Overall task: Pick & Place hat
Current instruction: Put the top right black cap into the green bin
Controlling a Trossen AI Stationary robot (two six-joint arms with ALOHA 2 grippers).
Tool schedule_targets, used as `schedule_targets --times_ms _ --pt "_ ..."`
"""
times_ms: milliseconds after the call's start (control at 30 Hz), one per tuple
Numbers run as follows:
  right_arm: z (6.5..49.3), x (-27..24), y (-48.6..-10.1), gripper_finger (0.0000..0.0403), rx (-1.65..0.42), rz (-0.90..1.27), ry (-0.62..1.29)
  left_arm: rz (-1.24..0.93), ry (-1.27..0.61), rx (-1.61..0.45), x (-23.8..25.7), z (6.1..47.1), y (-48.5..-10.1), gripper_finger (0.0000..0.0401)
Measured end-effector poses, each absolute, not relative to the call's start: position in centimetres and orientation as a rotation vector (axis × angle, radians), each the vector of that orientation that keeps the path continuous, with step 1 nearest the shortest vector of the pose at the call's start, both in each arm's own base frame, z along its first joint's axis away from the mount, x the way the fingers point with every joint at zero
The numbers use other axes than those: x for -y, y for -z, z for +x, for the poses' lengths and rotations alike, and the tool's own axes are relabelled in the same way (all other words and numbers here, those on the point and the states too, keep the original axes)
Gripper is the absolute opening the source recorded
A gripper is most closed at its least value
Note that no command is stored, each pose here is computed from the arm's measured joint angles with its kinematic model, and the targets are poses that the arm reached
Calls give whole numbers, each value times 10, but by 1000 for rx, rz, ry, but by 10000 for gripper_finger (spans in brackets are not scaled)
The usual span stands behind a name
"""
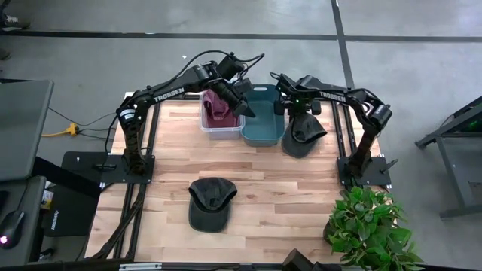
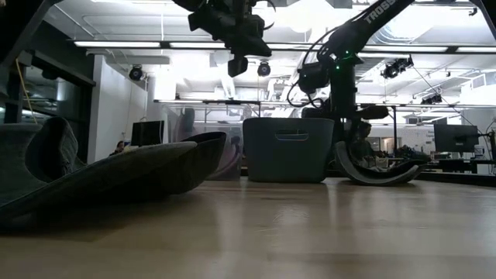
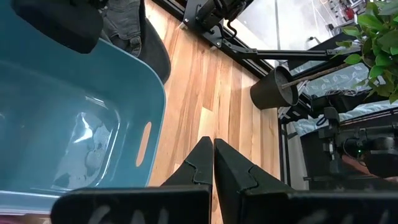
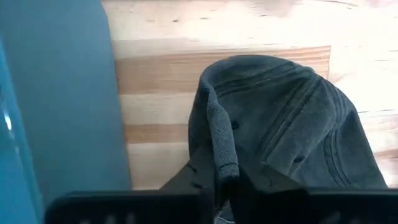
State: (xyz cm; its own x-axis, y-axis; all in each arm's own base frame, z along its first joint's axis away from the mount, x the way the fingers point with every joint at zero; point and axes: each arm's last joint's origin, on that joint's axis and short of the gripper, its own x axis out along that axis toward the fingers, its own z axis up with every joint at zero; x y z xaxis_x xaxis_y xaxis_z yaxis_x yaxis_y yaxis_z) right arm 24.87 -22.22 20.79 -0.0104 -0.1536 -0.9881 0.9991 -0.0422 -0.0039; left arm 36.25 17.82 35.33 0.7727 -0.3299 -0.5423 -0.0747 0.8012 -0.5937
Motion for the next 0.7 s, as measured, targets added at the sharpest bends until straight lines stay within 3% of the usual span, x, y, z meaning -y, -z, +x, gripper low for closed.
schedule_targets --times_ms 300,700 --pt "251 214 -210 7 -1136 1077 1271 -637 148 -684 -178 362 -353 0" --pt "244 192 -244 5 -1062 1012 1291 -622 105 -653 -187 355 -370 0"
